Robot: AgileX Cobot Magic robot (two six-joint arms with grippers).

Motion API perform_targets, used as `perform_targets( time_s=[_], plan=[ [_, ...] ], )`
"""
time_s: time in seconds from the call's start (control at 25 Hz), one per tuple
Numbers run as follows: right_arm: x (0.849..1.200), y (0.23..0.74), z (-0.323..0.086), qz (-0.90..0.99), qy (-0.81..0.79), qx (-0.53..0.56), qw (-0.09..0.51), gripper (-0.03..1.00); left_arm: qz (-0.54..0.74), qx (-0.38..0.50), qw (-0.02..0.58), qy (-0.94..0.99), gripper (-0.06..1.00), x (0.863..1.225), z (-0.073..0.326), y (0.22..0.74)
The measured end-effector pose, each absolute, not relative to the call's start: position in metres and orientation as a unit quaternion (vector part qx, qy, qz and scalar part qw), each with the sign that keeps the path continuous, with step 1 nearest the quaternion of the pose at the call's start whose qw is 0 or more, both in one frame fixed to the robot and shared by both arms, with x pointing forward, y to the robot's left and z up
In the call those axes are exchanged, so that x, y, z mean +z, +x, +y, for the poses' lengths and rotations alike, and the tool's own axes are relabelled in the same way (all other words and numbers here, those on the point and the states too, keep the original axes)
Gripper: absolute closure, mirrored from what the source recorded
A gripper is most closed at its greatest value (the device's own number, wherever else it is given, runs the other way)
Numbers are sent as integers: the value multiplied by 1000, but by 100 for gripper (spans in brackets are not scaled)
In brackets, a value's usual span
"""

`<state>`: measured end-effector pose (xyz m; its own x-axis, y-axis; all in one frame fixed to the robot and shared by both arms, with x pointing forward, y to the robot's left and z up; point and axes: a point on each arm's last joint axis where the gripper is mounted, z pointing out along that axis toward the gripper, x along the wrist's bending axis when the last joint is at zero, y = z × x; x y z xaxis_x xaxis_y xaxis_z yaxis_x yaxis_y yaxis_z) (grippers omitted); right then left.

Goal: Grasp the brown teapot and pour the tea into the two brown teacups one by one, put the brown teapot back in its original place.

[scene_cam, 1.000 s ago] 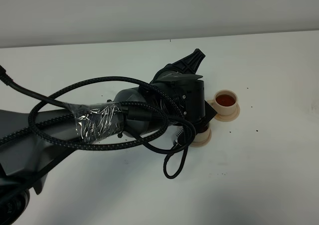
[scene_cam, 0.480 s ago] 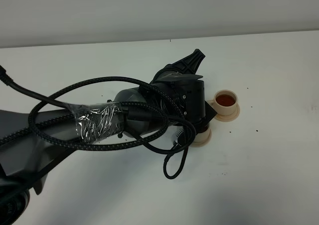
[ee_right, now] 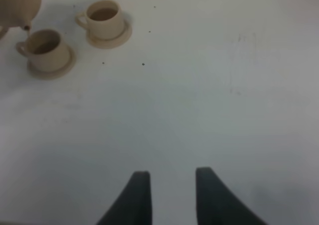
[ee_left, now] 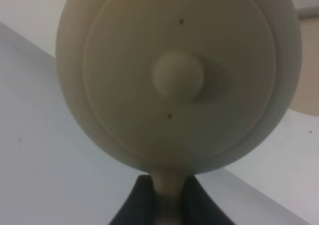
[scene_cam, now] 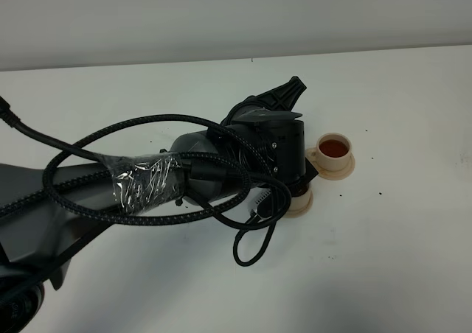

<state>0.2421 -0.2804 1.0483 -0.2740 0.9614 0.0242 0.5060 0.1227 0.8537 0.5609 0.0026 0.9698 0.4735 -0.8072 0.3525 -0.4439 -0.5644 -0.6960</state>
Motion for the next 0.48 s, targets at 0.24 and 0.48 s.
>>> perform_targets(
  time_s=[0.24,0.48],
  plan=[
    [1048,242,-280,692,530,397,287,73,392,-339,276,-809,82,970,3,561],
    [1048,242,-280,692,530,397,287,73,396,-344,283,-803,82,972,3,562]
  ],
)
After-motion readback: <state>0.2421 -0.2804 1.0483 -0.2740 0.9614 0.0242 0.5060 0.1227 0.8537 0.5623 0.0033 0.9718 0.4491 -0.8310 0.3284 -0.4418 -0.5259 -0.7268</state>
